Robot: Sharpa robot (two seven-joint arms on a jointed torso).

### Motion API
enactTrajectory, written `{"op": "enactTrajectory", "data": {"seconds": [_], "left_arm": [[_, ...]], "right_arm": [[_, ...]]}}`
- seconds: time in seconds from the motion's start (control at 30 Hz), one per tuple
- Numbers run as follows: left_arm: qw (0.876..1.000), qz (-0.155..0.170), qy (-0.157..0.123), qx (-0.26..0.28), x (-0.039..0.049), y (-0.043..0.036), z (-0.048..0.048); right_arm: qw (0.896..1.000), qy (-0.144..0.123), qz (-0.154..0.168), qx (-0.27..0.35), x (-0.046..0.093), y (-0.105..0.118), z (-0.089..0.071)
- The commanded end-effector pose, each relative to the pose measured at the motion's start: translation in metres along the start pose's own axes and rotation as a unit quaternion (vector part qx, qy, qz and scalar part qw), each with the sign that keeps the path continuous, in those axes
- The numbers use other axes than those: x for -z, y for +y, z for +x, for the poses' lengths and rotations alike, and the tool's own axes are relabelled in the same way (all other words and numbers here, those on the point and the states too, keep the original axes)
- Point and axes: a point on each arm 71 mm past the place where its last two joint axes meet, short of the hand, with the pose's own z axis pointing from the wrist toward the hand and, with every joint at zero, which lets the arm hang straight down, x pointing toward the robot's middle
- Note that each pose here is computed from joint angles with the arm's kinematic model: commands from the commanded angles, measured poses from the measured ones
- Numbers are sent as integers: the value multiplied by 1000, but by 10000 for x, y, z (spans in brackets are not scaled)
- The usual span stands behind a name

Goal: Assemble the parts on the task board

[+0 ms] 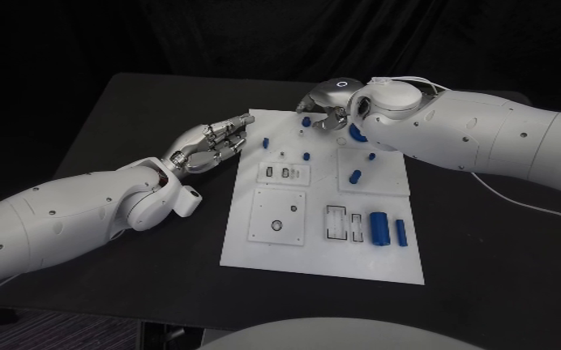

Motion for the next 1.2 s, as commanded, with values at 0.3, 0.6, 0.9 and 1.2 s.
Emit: {"op": "enactTrajectory", "data": {"seconds": [0.3, 0.6, 0.9, 1.2], "left_arm": [[997, 70, -13, -8, 80, -113, -44], [997, 74, -23, -15, 115, -131, -60], [997, 75, -23, -15, 127, -134, -62], [997, 76, -23, -15, 126, -127, -62]], "right_arm": [[996, -94, 11, 1, 423, -220, -511], [998, -42, 54, -7, 874, -497, -512], [992, 6, 114, -53, 1167, -798, -121], [988, 11, 136, -67, 1214, -867, 115]]}}
